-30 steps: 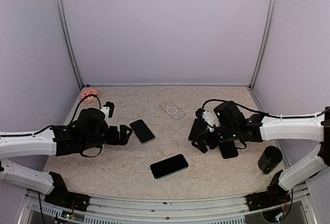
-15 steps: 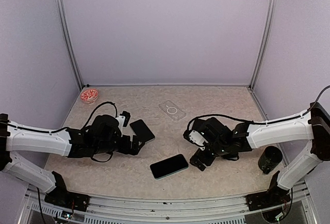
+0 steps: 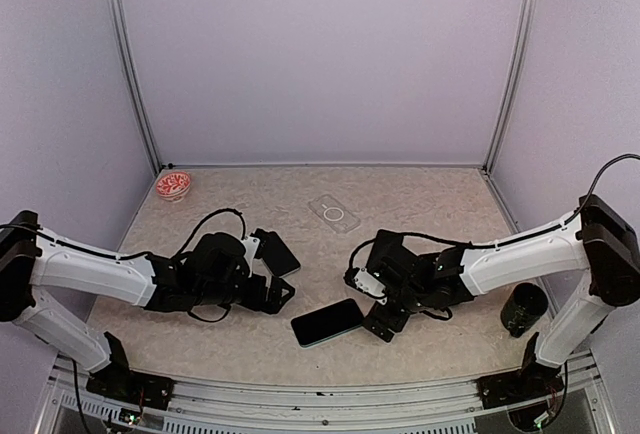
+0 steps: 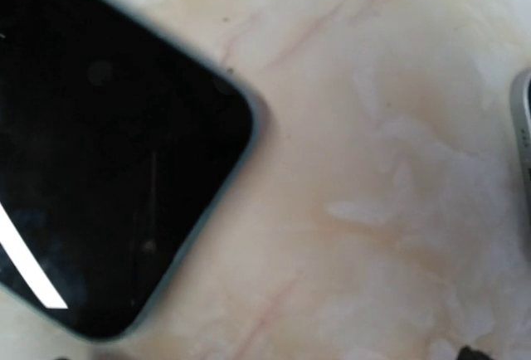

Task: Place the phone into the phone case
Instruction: Rotate the phone at the center of the board.

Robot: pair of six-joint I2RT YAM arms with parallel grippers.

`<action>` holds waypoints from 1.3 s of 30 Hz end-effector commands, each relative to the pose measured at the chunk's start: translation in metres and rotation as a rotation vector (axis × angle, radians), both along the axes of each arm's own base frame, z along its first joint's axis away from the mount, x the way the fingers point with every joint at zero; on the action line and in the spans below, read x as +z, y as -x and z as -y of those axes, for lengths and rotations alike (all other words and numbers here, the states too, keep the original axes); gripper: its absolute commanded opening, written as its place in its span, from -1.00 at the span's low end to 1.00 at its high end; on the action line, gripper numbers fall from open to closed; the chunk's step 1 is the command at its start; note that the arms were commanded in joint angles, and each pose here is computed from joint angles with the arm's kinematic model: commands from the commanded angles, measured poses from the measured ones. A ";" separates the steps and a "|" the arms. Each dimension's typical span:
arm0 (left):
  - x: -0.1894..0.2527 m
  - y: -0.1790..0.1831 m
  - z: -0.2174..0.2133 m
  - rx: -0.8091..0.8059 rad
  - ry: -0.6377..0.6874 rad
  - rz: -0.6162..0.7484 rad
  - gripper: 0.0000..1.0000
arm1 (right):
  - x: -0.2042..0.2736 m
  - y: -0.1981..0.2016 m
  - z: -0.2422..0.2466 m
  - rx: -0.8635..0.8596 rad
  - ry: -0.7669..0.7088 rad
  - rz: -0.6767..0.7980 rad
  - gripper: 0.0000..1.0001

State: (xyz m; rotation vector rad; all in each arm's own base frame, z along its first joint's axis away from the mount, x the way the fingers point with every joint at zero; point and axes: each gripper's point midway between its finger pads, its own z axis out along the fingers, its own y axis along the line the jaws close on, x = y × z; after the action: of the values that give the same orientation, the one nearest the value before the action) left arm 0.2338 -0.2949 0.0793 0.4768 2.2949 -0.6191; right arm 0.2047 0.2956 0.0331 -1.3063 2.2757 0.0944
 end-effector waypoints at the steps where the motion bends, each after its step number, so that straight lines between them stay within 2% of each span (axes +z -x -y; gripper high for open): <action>1: 0.011 -0.001 0.012 -0.026 0.044 0.021 0.98 | 0.009 -0.008 -0.012 0.002 -0.024 0.045 0.99; 22: 0.000 0.008 0.010 -0.033 0.038 -0.009 0.98 | 0.008 -0.051 -0.030 -0.112 -0.028 0.183 0.99; 33: -0.012 0.013 0.013 -0.050 0.047 -0.027 0.98 | 0.005 -0.087 -0.032 -0.231 -0.075 0.182 0.99; 39: -0.016 0.019 0.020 -0.081 0.048 -0.042 0.98 | 0.027 -0.102 -0.031 -0.299 -0.117 0.174 0.99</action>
State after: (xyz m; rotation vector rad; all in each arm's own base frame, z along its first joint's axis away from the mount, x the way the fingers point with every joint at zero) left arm 0.2212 -0.3060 0.0630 0.5089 2.3161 -0.6824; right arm 0.2949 0.3279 0.0402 -0.9654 2.2389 -0.0121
